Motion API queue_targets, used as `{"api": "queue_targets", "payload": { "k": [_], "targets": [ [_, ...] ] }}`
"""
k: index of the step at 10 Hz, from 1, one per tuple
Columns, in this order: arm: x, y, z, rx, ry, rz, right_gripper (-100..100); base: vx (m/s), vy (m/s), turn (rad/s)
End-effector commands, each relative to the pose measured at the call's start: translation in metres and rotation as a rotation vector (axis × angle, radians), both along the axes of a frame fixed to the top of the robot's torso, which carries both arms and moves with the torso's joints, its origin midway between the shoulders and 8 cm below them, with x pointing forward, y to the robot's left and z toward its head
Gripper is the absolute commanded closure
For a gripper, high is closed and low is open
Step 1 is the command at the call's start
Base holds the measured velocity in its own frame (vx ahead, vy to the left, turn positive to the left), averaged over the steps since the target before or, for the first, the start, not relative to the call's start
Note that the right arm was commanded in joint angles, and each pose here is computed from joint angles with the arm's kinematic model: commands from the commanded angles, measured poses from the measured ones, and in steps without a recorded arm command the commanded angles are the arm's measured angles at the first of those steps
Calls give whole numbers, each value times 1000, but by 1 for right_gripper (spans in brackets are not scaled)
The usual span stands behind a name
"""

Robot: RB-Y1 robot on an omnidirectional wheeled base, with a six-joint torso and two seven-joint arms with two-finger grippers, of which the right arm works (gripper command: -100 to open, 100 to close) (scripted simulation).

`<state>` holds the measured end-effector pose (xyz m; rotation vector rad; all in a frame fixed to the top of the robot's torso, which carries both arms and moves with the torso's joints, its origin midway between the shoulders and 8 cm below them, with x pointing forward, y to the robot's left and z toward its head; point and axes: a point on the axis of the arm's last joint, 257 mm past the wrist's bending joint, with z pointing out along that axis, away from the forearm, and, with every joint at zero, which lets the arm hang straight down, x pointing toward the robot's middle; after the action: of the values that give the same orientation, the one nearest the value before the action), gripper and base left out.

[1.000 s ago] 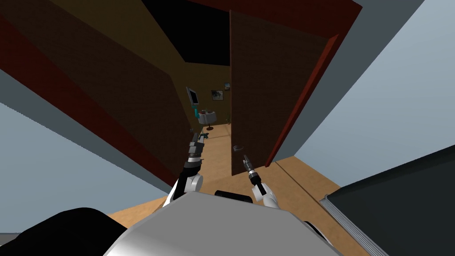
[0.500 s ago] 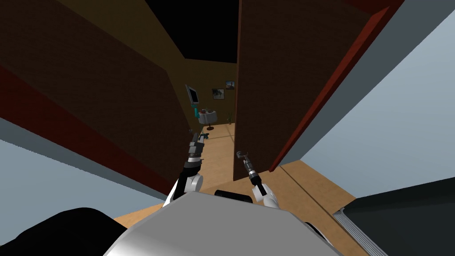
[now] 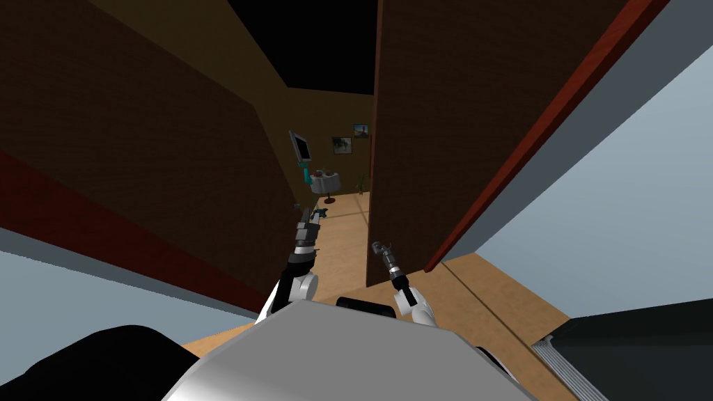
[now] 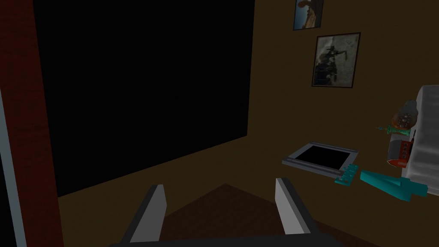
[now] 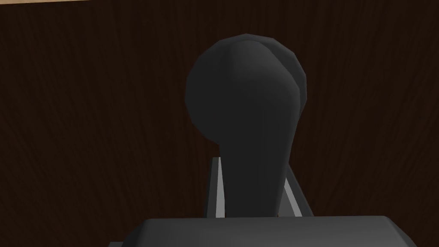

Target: Push the door open

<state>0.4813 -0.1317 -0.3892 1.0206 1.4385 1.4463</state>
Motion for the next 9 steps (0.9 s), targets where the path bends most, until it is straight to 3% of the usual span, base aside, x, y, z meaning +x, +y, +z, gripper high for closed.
{"api": "queue_targets", "payload": {
  "k": [1,4,6,8,9],
  "targets": [
    [-2,0,-3,-1,6,0,100,-13,-4,14],
    [-2,0,-3,-1,6,0,100,0,0,0],
    [4,-17,0,-13,-1,-31,100,117,87,-39],
    [4,-17,0,-13,-1,-31,100,78,44,0],
    [6,-30,0,-20,-2,-57,100,126,46,-31]
  ]
}}
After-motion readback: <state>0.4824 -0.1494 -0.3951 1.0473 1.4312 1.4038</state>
